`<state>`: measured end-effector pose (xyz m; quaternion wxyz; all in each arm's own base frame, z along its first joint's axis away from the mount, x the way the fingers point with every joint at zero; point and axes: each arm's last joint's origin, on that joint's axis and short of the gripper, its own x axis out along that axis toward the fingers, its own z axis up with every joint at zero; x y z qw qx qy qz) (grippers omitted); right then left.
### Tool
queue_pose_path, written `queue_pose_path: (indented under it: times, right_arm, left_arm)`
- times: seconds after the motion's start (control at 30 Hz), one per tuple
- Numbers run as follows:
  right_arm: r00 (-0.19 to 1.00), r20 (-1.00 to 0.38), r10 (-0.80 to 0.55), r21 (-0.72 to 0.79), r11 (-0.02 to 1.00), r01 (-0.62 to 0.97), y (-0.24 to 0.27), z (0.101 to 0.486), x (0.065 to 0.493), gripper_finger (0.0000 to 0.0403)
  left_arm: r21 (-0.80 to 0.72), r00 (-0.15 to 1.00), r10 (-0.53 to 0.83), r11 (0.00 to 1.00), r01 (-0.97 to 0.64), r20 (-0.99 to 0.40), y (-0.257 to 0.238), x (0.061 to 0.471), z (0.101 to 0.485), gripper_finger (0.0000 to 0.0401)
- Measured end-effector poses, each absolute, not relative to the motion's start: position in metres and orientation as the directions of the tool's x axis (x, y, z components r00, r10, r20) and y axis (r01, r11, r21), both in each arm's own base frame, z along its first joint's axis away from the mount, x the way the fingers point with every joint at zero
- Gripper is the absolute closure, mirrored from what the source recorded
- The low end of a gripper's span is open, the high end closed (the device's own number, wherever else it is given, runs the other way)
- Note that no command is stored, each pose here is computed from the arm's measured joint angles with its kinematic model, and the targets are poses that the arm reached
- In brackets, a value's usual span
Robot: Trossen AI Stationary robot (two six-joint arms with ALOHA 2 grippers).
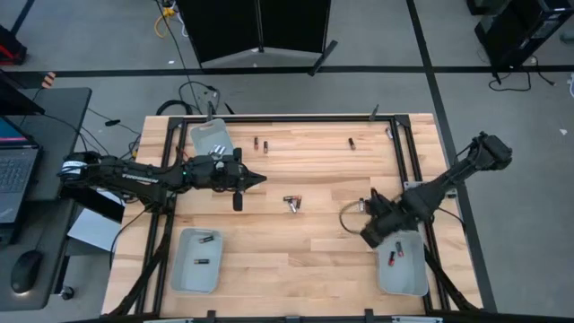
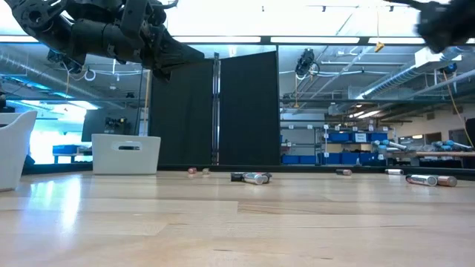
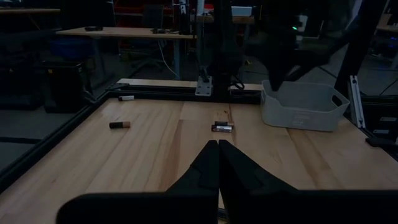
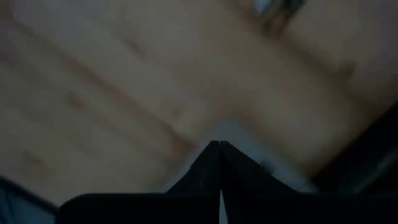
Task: Sort batteries
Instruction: Put the black-brown battery into the bottom left gray bin
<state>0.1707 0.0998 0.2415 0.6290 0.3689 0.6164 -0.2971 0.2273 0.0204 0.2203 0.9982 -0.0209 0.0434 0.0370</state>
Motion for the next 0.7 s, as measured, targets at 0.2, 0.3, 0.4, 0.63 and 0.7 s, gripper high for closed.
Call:
queue_pose_path:
  times: [0.2, 0.3, 0.4, 0.63, 0.7]
  right_arm:
    - [0.073, -0.997, -0.013, 0.049, 0.634, 0.772, 0.037, 0.244, 0.195, 0.0389]
    - [0.038, -0.997, -0.064, -0.014, 0.659, 0.752, -0.005, 0.238, 0.203, 0.0395]
    - [-0.045, -0.995, -0.088, -0.093, 0.683, 0.724, -0.045, 0.226, 0.206, 0.0392]
    - [-0.331, -0.933, -0.143, -0.318, 0.761, 0.566, -0.118, 0.197, 0.213, 0.0395]
    - [-0.392, -0.905, -0.164, -0.361, 0.785, 0.504, -0.133, 0.191, 0.218, 0.0395]
  left_arm:
    - [-0.035, 0.993, 0.072, 0.997, -0.076, -0.089, 0.020, 0.227, 0.220, 0.0393]
    - [-0.031, 0.993, 0.073, 0.997, -0.076, -0.093, 0.020, 0.227, 0.220, 0.0393]
    - [-0.030, 0.993, 0.073, 0.997, -0.076, -0.094, 0.020, 0.227, 0.220, 0.0393]
    - [-0.008, 0.992, 0.087, 0.996, -0.088, -0.095, 0.021, 0.227, 0.220, 0.0393]
    - [-0.009, 0.991, 0.090, 0.996, -0.091, -0.097, 0.022, 0.227, 0.219, 0.0393]
